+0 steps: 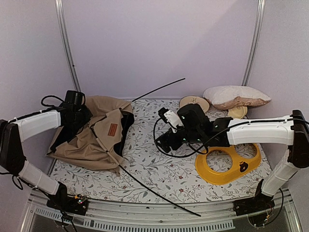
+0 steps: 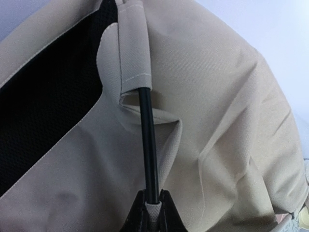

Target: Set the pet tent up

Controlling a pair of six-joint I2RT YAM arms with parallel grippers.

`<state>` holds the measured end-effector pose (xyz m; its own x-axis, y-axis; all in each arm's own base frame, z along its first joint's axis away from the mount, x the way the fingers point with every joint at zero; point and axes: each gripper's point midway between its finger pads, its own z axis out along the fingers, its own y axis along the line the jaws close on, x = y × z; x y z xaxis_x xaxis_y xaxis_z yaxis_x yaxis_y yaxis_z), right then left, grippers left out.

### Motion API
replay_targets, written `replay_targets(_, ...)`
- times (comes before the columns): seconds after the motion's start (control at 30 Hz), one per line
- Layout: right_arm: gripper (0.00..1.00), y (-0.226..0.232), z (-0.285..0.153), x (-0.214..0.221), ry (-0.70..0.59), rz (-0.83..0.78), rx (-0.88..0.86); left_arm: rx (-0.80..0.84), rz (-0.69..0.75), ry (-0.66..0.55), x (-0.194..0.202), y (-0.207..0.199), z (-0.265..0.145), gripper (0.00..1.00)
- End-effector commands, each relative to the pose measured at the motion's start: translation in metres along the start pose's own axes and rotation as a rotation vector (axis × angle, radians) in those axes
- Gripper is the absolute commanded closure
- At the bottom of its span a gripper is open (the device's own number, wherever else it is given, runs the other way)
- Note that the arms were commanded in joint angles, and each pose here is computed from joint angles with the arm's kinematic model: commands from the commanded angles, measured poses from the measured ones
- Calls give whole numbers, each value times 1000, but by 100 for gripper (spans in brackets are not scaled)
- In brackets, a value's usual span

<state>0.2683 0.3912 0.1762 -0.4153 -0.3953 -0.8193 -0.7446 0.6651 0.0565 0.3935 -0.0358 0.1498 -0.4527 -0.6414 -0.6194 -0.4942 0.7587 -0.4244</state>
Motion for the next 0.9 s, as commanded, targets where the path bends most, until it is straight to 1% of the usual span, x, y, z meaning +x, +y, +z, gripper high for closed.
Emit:
replay_targets(0.0, 7, -3, -21, -25, -55, -19, 21, 45, 77, 7, -28, -17, 27, 100)
replay_targets(0.1, 7, -4, -26, -26, -46, -32, 24, 70, 112, 28, -41, -32, 47, 100)
replay_targets(0.2, 6, 1, -32, -24, -25, -50, -4, 79, 140, 75, -42, -37, 69, 100)
replay_targets(0.37, 7, 22, -39, 2, 94, -74, -136, 94, 173, 101, -51, -46, 92, 100)
replay_targets(0.4, 8, 25, -41, 9, 123, -71, -158, 96, 179, 106, -52, -48, 95, 97)
replay_targets(0.43, 9, 31, -43, 16, 151, -59, -187, 99, 183, 106, -54, -51, 97, 94)
replay_targets(0.47, 10, 36, -45, 22, 173, -55, -203, 101, 185, 109, -55, -52, 99, 86)
replay_targets(0.5, 11, 46, -48, 28, 193, -52, -235, 104, 184, 108, -57, -55, 99, 75)
replay_targets(0.53, 12, 54, -51, 34, 210, -49, -256, 110, 184, 107, -58, -57, 99, 67)
replay_targets(0.6, 12, 71, -54, 46, 244, -54, -291, 123, 182, 101, -62, -61, 96, 52)
replay_targets(0.67, 13, 82, -57, 57, 276, -44, -326, 146, 187, 93, -65, -67, 88, 43)
replay_targets(0.77, 14, 86, -58, 75, 326, -19, -351, 178, 204, 78, -73, -79, 70, 30)
replay_targets(0.87, 16, 86, -59, 91, 373, -11, -355, 205, 239, 49, -79, -90, 39, 19)
